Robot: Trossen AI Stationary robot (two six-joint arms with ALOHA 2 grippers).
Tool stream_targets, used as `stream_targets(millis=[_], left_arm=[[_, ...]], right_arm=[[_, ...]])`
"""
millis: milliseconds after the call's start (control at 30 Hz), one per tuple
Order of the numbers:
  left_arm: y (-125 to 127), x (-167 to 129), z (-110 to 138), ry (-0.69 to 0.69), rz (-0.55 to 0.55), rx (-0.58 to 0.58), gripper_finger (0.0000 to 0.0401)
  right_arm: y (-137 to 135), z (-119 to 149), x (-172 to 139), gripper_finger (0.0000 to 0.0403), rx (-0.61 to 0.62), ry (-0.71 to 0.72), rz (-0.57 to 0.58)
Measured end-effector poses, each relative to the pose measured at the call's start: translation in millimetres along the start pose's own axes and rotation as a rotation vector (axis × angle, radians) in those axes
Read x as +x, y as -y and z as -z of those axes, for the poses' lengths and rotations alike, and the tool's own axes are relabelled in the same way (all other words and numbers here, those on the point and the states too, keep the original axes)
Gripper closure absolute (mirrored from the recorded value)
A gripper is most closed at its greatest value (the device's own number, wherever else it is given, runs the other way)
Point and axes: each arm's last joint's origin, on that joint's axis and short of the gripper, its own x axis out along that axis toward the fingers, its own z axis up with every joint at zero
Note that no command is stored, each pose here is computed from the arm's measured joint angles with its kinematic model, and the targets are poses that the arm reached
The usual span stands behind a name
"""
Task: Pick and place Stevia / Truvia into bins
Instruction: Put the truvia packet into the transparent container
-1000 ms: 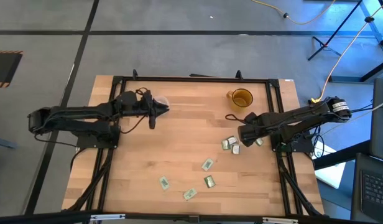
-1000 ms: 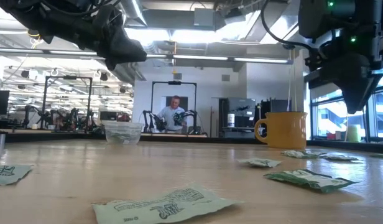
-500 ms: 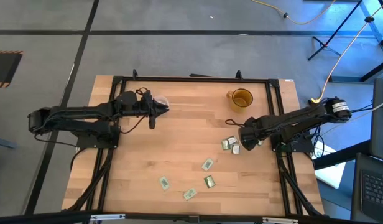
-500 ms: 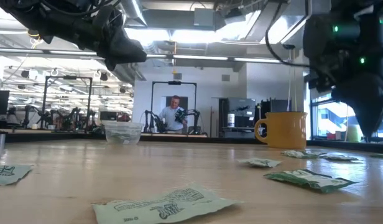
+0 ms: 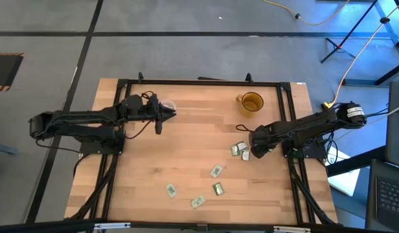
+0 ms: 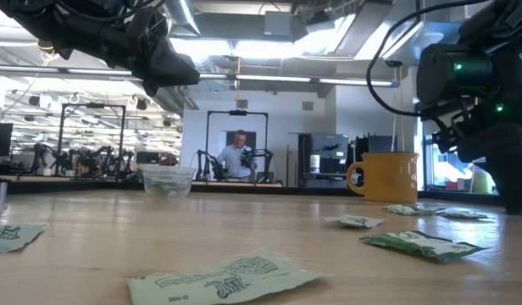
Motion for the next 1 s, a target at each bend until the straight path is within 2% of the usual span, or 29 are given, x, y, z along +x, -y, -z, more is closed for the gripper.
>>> stream_targets(millis=[633, 767, 833, 933, 1000], left_arm=[[0.0, 0.0, 0.0, 0.0, -0.001, 0.001, 0.0331], [0.0, 0.0, 0.0, 0.0, -0.001, 0.001, 0.0331], [0.0, 0.0, 0.0, 0.0, 0.0, 0.003, 0.0331], [0.0, 0.2, 0.1, -0.001, -0.001, 0.003, 0.0331], [-0.1, 0.3, 0.3, -0.002, 0.0, -0.005, 0.033]], right_arm=[[3.4, 0.6, 2.4, 0.0396, -0.019, -0.018, 0.017], [0.2, -1.6, -8.9, 0.0393, -0.032, -0.027, 0.046], [-6.1, -6.4, -19.7, 0.0393, -0.058, -0.005, 0.016], [-15.8, -14.5, -36.5, 0.0399, -0.111, 0.064, -0.015], [-26.3, -23.4, -50.5, 0.0399, -0.159, 0.158, -0.068]])
